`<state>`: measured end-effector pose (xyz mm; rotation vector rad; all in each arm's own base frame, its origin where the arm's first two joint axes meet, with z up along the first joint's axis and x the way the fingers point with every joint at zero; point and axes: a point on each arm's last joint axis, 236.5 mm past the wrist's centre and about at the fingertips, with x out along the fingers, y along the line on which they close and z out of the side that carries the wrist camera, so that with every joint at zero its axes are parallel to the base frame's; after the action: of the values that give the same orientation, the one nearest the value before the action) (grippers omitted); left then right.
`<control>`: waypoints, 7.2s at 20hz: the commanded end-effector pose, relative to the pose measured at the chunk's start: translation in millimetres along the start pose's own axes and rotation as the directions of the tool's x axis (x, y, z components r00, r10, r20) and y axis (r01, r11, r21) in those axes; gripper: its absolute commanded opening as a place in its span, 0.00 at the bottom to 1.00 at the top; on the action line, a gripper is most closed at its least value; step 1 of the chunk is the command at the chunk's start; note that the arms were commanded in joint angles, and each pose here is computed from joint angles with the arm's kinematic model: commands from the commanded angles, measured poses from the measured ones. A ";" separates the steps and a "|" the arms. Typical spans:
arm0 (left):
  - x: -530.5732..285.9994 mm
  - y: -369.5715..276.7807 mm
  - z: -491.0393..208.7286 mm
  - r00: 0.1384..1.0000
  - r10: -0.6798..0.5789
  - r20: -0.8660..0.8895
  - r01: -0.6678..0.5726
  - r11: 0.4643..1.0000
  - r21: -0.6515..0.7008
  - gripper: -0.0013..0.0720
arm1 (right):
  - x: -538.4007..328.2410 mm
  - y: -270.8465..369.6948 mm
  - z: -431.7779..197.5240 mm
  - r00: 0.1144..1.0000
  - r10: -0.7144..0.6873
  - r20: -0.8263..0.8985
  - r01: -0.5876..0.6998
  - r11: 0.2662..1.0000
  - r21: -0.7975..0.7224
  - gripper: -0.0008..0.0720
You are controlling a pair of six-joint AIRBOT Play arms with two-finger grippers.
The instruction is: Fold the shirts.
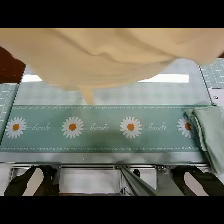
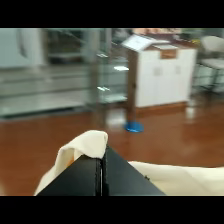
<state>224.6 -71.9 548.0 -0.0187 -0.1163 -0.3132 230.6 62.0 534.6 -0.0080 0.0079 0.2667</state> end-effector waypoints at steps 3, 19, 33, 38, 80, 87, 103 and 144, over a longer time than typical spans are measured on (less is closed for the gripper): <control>-78.6 -15.9 23.5 0.979 0.193 0.073 -0.201 0.971 0.128 0.05 | -106.7 5.0 21.9 0.978 -0.160 0.136 0.172 0.982 -0.082 0.04; 69.9 59.3 -361.9 0.750 -0.036 -0.661 -0.208 0.935 -0.286 0.05 | 112.5 -35.7 -330.6 0.757 0.144 -0.638 0.095 0.941 0.325 0.04; 159.5 84.8 -523.1 0.631 -0.094 -0.770 -0.359 0.845 -0.397 0.96 | 330.3 -91.0 -460.3 0.730 0.324 -0.602 0.256 0.687 0.681 0.88; 47.2 111.2 -538.2 0.228 -0.186 -0.956 -0.397 0.878 -0.266 0.97 | 229.8 -129.4 -465.0 0.507 0.386 -0.771 0.260 0.784 0.564 0.86; -121.4 -30.0 -642.0 0.015 -0.506 -0.863 -0.598 0.687 -0.413 0.05 | -66.8 -71.5 -606.1 0.245 0.282 -0.928 0.752 0.549 0.366 0.86; -103.3 -40.8 -634.2 0.092 -0.551 -0.829 -0.588 0.642 -0.492 0.05 | -63.0 -51.7 -628.7 0.148 0.352 -0.924 0.690 0.632 0.352 0.86; -88.3 -34.3 -625.2 0.128 -0.537 -0.834 -0.562 0.654 -0.507 0.05 | 6.1 -6.0 -614.0 0.157 0.543 -0.825 0.454 0.702 0.548 0.04; 85.6 90.6 -320.1 0.686 0.092 -0.721 -0.267 0.955 -0.132 0.05 | 82.0 -69.7 -320.1 0.717 0.092 -0.691 0.209 0.917 0.339 0.04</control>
<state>328.4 -12.1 301.4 -0.0574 0.5738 -0.0757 276.0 10.0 274.2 0.2260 0.7280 0.1010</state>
